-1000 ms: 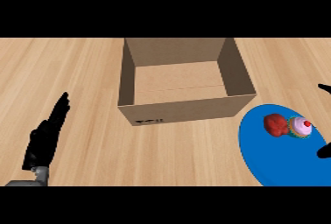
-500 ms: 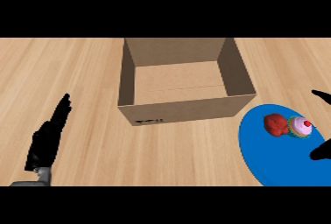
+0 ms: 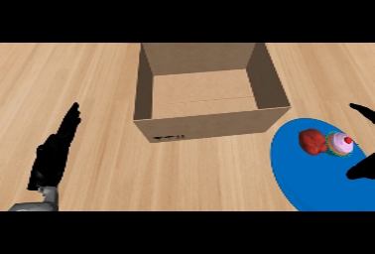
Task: Pick the cupcake from the plate and place it in the cardboard box
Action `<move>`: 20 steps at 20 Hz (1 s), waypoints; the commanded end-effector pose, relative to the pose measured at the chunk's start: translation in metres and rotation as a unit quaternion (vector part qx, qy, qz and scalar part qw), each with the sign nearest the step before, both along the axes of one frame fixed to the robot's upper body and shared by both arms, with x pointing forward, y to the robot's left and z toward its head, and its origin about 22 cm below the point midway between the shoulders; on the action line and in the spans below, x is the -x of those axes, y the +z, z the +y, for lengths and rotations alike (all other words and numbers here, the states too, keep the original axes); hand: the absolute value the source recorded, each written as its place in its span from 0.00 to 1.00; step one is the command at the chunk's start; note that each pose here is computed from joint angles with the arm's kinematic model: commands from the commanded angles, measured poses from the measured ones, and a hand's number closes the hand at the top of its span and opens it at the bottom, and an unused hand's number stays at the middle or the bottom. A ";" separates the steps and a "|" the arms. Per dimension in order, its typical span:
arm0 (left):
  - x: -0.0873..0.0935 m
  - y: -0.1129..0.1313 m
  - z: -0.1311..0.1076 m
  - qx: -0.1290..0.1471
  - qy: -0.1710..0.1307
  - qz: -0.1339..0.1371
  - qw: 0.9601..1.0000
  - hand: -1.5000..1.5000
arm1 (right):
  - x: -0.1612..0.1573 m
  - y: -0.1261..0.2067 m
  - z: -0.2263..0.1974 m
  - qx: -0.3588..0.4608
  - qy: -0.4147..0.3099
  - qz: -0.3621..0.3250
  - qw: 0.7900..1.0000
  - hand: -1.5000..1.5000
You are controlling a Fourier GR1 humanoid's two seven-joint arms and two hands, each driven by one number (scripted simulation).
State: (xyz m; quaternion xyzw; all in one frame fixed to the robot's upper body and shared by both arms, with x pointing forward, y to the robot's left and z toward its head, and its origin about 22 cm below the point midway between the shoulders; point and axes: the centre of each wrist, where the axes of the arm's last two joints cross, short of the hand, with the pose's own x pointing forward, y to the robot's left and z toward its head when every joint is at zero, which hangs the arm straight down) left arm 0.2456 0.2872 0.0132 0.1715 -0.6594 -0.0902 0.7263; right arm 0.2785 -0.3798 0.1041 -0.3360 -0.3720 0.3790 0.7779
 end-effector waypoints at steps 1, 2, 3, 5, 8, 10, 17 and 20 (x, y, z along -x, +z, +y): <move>0.018 -0.008 -0.005 0.004 0.002 0.001 1.000 0.50 | 0.008 -0.008 -0.005 0.004 -0.001 -0.001 1.000 0.00; -0.004 0.008 0.000 0.000 -0.009 0.004 1.000 0.50 | -0.010 -0.022 0.021 -0.007 0.001 -0.007 1.000 0.00; -0.004 -0.007 0.003 -0.005 0.008 0.004 1.000 0.50 | -0.007 -0.010 -0.006 -0.007 -0.001 -0.003 1.000 0.00; -0.010 -0.007 0.004 -0.007 0.002 0.008 1.000 0.50 | 0.006 -0.011 -0.002 -0.001 -0.005 -0.002 1.000 0.00; 0.017 -0.005 -0.004 0.003 0.004 0.006 1.000 0.50 | -0.006 -0.020 0.009 -0.011 -0.007 -0.004 1.000 0.00; 0.027 -0.004 0.008 0.002 0.000 0.005 1.000 0.50 | 0.007 -0.025 0.003 -0.008 -0.014 -0.004 1.000 0.00; -0.006 0.010 -0.008 -0.008 0.001 0.008 1.000 0.50 | -0.009 -0.044 0.006 0.011 0.010 0.016 1.000 0.00; 0.004 -0.019 -0.009 0.007 -0.006 0.005 1.000 0.50 | -0.009 -0.056 0.011 0.001 0.004 0.025 1.000 0.00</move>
